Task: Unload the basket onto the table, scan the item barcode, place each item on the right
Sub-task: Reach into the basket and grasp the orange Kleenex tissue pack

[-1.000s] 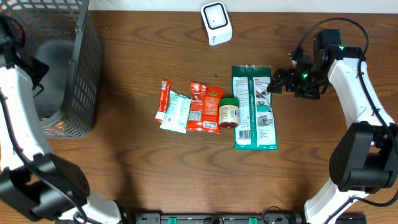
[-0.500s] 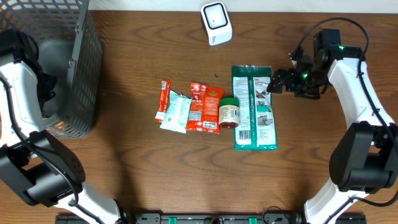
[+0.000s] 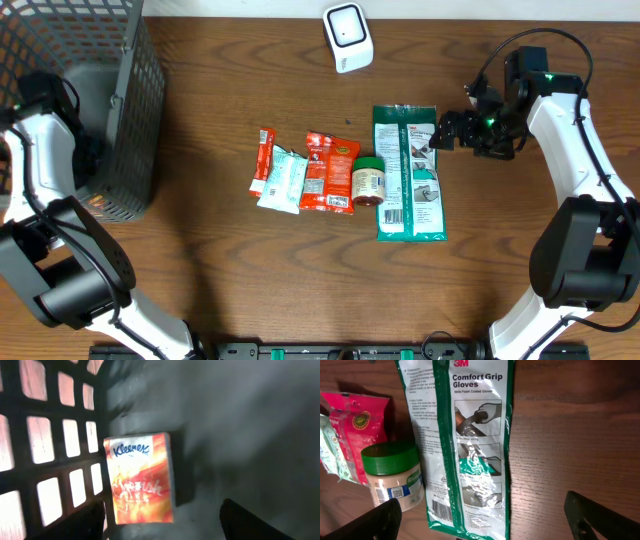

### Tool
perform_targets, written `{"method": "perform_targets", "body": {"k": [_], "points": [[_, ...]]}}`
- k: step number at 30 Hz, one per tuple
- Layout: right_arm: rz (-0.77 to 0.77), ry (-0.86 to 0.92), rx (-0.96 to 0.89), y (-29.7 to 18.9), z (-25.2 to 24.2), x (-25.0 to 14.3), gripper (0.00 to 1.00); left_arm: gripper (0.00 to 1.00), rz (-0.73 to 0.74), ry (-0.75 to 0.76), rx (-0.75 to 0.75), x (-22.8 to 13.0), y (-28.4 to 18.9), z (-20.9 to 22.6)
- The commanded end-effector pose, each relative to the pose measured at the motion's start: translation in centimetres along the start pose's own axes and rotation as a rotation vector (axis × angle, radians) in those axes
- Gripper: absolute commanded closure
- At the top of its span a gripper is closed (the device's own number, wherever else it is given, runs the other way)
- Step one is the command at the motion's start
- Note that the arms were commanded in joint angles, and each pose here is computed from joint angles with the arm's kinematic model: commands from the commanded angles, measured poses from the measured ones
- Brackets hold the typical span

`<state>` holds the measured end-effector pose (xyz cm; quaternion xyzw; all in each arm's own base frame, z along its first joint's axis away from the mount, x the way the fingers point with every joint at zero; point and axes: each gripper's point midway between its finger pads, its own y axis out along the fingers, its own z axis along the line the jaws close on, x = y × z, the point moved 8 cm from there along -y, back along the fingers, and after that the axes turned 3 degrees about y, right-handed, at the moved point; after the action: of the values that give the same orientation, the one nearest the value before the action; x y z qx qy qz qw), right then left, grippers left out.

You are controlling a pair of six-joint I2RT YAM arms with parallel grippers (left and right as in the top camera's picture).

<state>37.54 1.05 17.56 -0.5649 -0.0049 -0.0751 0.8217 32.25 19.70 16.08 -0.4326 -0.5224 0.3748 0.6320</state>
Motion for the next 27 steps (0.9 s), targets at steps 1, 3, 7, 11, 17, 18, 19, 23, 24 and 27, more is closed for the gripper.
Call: {"method": "perform_targets", "body": {"k": [1,3,7,11,17,18,19,23,24,27], "points": [[-0.009,-0.021,-0.001,-0.2,0.1,0.3,0.01,0.26,0.015,-0.009,0.034,-0.6,1.8,0.5],[-0.009,-0.021,-0.001,-0.2,0.1,0.3,0.01,0.26,0.015,-0.014,0.034,-0.8,2.5,0.7],[-0.009,-0.021,-0.002,-0.2,0.1,0.3,0.01,0.26,0.016,-0.023,0.038,-0.8,3.5,0.9],[-0.009,-0.021,-0.002,-0.2,0.1,0.3,0.01,0.27,0.02,-0.023,0.042,-1.1,3.9,1.1],[-0.009,-0.021,-0.002,-0.2,0.1,0.3,0.01,0.29,0.032,-0.016,0.057,-1.5,4.4,1.4],[-0.009,-0.021,-0.001,-0.2,0.1,0.3,0.01,0.28,0.033,-0.016,0.058,-1.6,4.4,1.4],[-0.009,-0.021,-0.002,-0.2,0.1,0.3,0.01,0.29,0.034,-0.015,0.06,-1.6,4.5,1.4],[-0.009,-0.021,-0.002,-0.2,0.1,0.3,0.01,0.29,0.041,-0.012,0.067,-1.7,5.2,1.3],[-0.009,-0.021,-0.002,-0.2,0.1,0.3,0.01,0.29,0.043,-0.01,0.07,-1.8,5.4,1.2],[-0.009,-0.021,-0.001,-0.2,0.1,0.3,0.01,0.34,0.043,-0.011,0.062,-1.8,5.7,0.9]]}}
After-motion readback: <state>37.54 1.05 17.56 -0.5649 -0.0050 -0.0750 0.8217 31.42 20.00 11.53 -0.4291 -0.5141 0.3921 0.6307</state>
